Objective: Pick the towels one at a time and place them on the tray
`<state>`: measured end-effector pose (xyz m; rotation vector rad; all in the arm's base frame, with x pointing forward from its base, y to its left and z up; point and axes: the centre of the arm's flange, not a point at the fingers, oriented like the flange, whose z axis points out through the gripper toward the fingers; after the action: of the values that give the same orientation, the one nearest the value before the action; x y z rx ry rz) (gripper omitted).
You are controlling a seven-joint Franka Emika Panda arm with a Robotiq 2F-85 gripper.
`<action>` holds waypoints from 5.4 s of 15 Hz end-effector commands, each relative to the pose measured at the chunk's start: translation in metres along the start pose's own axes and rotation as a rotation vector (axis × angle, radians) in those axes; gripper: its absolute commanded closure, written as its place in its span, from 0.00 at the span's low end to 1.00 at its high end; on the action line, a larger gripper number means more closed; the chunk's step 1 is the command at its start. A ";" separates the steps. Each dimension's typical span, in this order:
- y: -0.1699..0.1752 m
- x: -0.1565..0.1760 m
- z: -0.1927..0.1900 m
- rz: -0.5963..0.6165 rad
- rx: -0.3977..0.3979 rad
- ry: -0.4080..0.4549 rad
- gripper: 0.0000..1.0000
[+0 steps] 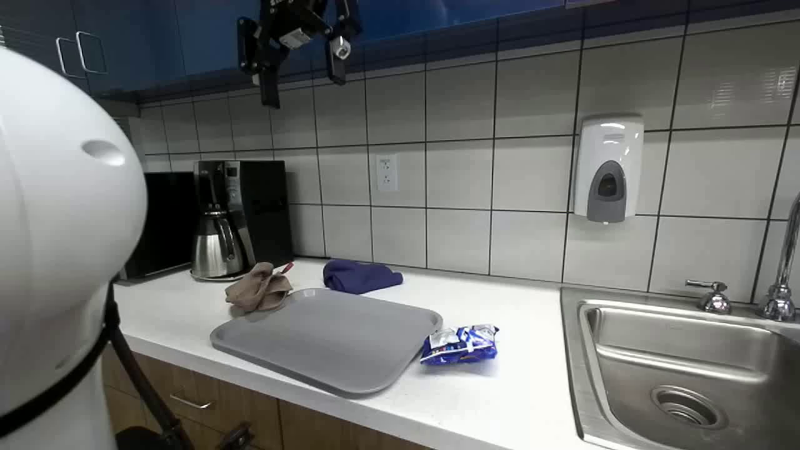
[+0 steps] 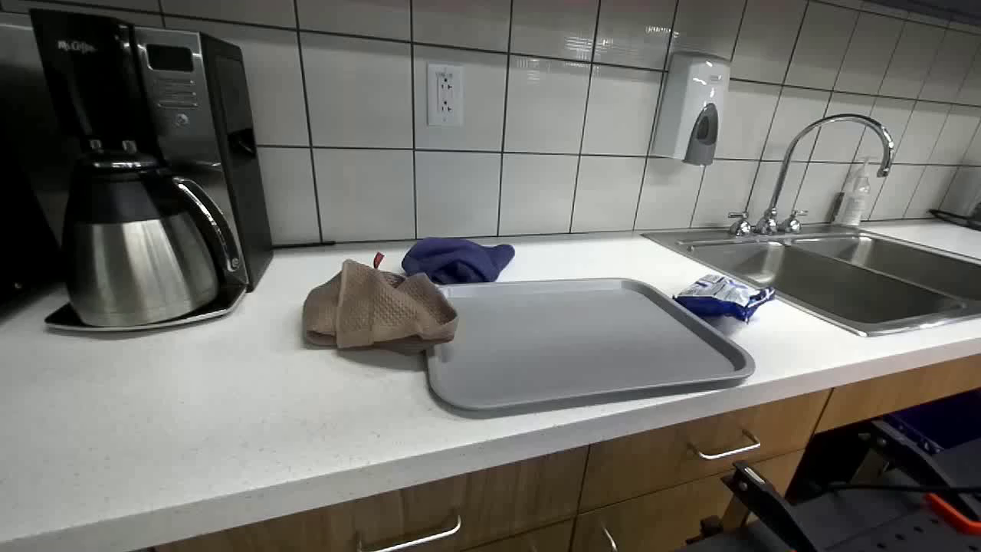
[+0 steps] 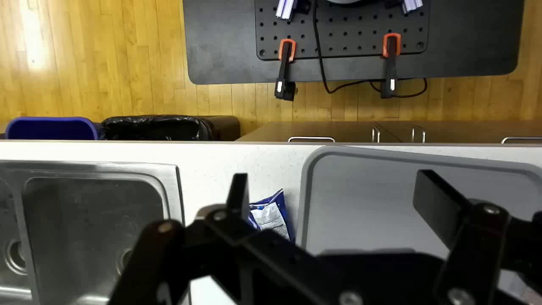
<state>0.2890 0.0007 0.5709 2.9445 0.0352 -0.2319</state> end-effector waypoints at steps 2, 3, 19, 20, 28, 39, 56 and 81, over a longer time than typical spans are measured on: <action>0.000 0.000 0.000 0.000 0.000 -0.001 0.00; 0.000 0.000 0.000 0.000 0.000 -0.001 0.00; -0.007 0.016 0.001 -0.033 -0.007 0.009 0.00; -0.012 0.022 0.002 -0.045 0.005 0.025 0.00; -0.046 0.073 0.015 -0.262 0.004 0.088 0.00; -0.108 0.119 0.055 -0.523 -0.033 0.075 0.00; -0.208 0.175 0.126 -0.893 -0.062 0.073 0.00; -0.363 0.233 0.158 -1.159 0.013 0.135 0.00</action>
<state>0.4675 0.3072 0.3173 2.5526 1.7046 -0.1804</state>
